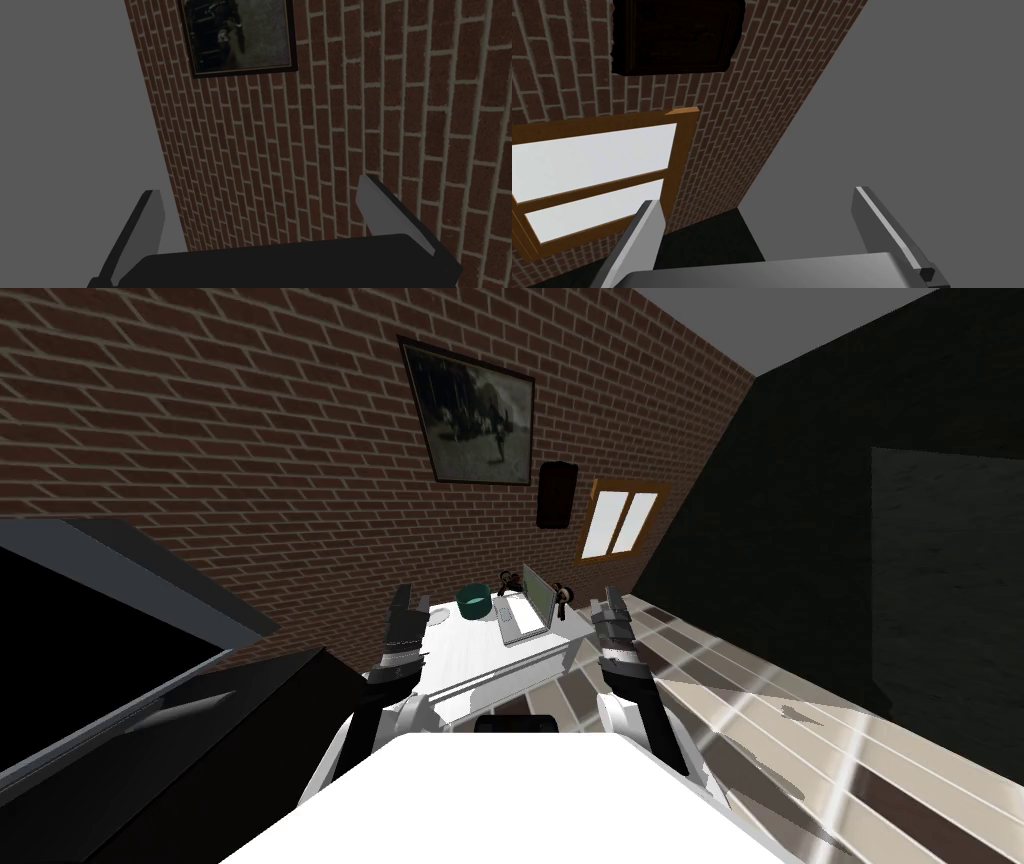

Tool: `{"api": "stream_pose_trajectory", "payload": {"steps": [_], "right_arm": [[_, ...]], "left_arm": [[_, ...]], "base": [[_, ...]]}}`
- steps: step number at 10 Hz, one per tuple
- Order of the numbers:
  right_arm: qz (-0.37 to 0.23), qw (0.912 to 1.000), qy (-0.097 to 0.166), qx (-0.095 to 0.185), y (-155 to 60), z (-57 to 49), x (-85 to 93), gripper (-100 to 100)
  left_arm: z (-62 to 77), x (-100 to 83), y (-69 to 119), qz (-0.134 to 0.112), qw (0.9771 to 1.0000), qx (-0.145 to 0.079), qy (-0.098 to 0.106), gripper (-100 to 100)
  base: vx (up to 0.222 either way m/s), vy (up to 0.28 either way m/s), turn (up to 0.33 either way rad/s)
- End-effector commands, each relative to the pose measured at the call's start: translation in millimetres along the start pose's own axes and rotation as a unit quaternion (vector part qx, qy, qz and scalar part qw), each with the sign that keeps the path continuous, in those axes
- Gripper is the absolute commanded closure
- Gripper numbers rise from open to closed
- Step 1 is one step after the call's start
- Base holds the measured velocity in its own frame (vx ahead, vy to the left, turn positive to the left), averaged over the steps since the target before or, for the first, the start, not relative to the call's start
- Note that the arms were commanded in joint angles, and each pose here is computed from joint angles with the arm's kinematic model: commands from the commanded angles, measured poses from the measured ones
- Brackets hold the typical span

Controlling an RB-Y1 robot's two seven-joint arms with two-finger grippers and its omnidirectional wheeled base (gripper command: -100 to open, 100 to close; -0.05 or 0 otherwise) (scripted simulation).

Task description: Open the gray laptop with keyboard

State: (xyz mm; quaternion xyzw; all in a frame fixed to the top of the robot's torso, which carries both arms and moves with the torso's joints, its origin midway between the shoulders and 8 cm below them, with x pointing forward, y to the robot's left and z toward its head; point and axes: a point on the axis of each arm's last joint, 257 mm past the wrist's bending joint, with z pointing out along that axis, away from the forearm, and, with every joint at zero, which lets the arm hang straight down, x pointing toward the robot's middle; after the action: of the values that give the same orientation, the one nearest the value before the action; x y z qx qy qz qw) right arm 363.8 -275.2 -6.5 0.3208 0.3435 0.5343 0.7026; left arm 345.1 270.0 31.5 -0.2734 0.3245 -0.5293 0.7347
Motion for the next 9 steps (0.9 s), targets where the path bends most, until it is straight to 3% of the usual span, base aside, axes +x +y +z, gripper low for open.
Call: {"api": "stream_pose_trajectory", "payload": {"steps": [1,9], "right_arm": [[0.000,1.0000,0.000,0.000,0.0,0.0,0.0,0],[0.000,1.0000,0.000,0.000,0.2,0.0,0.0,0]], "left_arm": [[0.0,0.0,0.0,0.000,1.0000,0.000,0.000,0],[0.0,0.0,-0.2,0.000,1.0000,0.000,0.000,0]], "base": [[0.000,0.000,0.000],[0.000,0.000,0.000]]}}
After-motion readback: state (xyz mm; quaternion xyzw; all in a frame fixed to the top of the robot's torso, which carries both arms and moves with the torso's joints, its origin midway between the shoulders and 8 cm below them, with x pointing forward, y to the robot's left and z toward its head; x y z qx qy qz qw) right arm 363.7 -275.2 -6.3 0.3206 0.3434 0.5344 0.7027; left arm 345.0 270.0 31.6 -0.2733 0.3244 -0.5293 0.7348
